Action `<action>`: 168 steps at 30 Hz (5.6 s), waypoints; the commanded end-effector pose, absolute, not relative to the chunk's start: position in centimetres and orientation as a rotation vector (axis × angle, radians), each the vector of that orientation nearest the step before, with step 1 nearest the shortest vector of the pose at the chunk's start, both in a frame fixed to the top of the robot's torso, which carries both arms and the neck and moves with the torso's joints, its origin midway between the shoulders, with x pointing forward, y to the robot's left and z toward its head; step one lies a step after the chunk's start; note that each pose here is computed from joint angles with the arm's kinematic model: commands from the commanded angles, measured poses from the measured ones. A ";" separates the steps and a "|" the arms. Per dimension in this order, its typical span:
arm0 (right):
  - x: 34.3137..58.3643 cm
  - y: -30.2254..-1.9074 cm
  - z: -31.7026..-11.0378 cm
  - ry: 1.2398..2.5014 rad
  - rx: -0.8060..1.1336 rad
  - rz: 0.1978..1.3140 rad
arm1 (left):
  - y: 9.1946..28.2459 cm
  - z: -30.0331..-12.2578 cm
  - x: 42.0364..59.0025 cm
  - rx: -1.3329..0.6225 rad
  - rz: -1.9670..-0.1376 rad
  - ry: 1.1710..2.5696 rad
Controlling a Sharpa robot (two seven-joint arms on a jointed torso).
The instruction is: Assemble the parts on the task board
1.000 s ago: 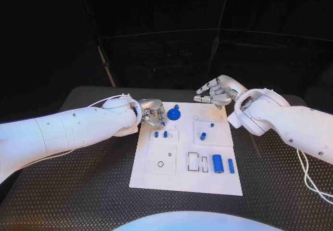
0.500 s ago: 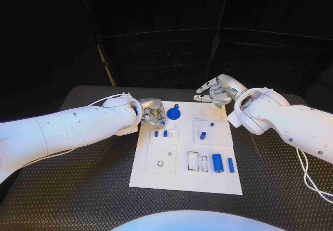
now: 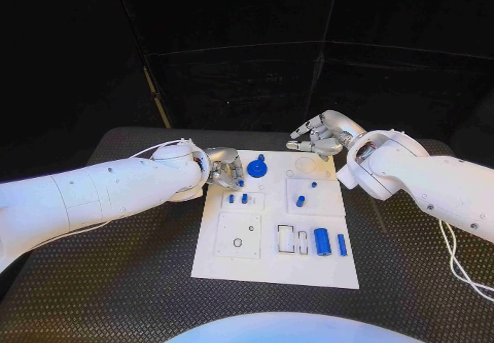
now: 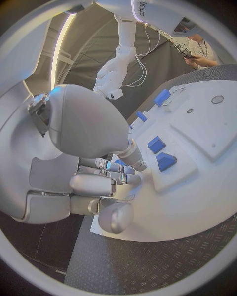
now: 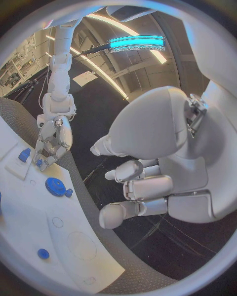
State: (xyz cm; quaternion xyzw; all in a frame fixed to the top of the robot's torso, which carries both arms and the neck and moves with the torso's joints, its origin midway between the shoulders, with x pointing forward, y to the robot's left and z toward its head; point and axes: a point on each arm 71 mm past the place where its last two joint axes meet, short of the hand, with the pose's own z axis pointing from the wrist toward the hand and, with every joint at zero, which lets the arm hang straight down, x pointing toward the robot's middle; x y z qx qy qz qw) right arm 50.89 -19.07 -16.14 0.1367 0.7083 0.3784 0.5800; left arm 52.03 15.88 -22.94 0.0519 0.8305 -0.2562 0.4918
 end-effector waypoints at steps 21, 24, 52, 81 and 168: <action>51.1 -19.6 -16.2 1.658 0.325 0.873 | 17.5 -22.7 52.3 0.083 -0.597 2.000; 51.2 -20.1 -16.2 1.656 0.314 0.852 | 18.6 -22.2 52.4 0.047 -0.609 1.964; 46.9 -21.9 -21.6 1.672 -0.216 0.483 | 23.7 -17.6 48.2 -0.796 -1.618 1.561; 47.0 -21.3 -23.0 1.717 -0.255 0.424 | 23.5 -17.7 47.7 -0.831 -1.648 1.539; 39.2 -10.0 -23.4 1.595 -0.213 0.954 | 22.3 -18.1 48.5 -0.843 -1.643 1.563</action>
